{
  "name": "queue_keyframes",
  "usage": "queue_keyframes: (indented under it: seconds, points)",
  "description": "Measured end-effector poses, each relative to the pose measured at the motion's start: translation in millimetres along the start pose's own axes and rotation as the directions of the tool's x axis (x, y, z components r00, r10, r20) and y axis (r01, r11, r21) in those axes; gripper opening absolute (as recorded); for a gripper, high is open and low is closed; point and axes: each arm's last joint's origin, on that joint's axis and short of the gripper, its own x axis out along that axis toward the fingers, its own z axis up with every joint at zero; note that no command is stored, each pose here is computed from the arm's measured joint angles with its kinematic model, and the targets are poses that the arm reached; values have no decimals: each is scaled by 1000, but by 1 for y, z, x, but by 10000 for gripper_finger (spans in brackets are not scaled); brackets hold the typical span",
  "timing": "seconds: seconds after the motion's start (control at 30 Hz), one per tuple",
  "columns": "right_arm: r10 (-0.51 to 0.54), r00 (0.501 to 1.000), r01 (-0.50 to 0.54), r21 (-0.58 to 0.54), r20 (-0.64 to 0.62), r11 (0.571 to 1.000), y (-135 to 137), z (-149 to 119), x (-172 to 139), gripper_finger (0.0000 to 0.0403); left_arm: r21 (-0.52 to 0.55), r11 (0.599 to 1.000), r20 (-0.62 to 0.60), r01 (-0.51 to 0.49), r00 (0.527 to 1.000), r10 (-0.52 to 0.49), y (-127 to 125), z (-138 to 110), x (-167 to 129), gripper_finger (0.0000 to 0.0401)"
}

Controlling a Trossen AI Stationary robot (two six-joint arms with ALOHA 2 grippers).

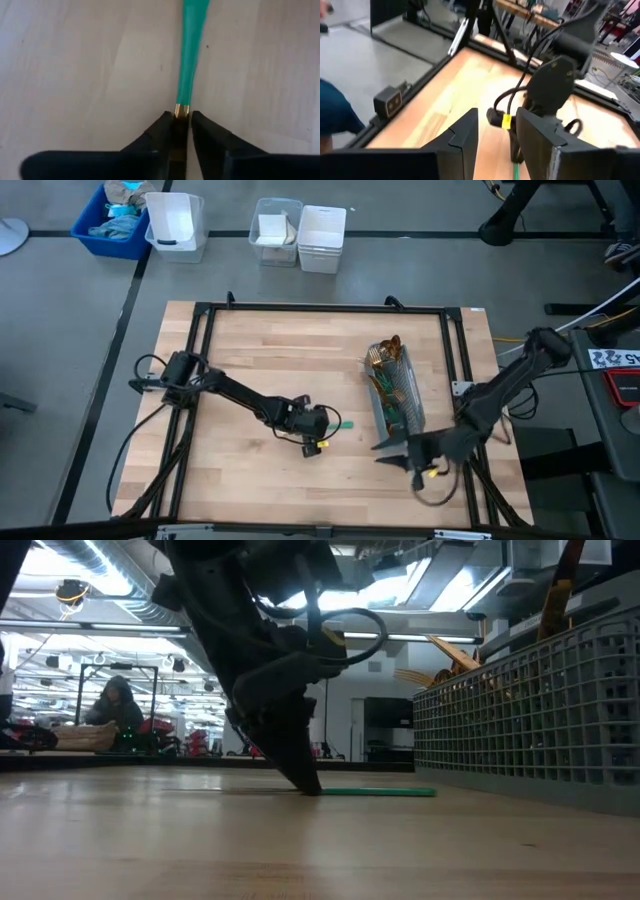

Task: Sort silverware
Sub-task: Put the knife into the bottom section of the basket

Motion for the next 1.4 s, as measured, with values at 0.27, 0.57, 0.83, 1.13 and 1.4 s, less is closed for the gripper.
queue_keyframes:
  seconds: [0.27,0.57,0.83,1.13,1.4]
  points:
    - [2,992,-12,-73,-130,997,29,-10,49,131,-8,999,-10,37,999,-37,-18,-10,-5,19]
    - [5,980,-12,-34,-201,999,53,-18,88,131,50,995,-15,89,996,-88,-47,-26,-13,30]
    - [5,961,14,65,-277,998,69,-40,110,131,153,976,63,155,984,-166,-70,-31,-19,41]
    - [1,941,54,154,-340,987,79,-64,122,131,154,976,70,152,984,-165,-72,-31,-19,117]
    - [0,935,66,174,-355,982,81,-69,124,131,219,970,123,106,983,-135,-77,-35,-1,131]
